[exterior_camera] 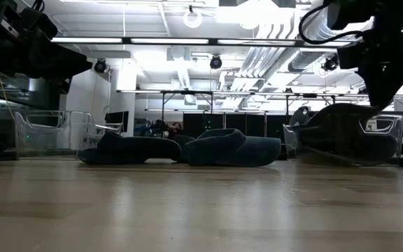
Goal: Pick & Place hat
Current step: Put the gray cap into the right transparent bin
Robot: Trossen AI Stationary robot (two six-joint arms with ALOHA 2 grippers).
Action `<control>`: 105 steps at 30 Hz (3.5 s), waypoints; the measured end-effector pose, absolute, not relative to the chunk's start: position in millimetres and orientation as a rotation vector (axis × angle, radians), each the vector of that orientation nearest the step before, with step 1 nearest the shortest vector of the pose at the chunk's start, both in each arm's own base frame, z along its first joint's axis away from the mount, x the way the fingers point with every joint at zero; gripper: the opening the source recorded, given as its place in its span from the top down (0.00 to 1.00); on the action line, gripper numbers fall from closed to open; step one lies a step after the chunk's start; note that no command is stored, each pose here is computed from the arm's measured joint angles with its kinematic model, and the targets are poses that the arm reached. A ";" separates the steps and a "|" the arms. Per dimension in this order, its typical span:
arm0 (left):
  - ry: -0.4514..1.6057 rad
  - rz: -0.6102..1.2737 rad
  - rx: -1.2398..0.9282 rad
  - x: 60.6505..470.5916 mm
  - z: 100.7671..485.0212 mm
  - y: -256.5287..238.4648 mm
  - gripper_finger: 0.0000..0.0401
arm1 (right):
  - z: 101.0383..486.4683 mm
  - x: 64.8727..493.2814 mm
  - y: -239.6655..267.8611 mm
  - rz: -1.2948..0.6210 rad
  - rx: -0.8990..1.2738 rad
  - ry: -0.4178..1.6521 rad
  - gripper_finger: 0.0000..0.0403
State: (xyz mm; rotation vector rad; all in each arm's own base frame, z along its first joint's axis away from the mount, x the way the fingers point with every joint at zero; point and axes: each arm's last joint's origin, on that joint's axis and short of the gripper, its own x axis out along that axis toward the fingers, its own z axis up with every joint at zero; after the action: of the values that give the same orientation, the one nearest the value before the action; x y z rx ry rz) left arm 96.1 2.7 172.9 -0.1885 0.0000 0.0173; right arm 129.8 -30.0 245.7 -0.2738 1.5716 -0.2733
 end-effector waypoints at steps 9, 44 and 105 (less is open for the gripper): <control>0.000 0.017 -0.188 96.1 173.0 2.7 0.78 | 246.5 130.8 -38.2 -0.329 -0.283 1.553 0.69; 0.000 0.017 -0.189 96.1 173.0 2.7 0.78 | 245.8 133.9 -47.8 -0.307 -0.068 1.475 0.47; 0.000 0.017 -0.189 96.1 172.9 2.7 0.78 | 195.1 167.3 -141.8 -1.000 0.865 1.333 1.00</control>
State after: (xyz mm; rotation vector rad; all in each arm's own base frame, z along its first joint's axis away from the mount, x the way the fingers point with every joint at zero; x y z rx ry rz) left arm 96.1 2.7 172.9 -0.1887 0.0003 0.0173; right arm 167.3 -141.8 195.1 0.8649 1.3333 -1.0000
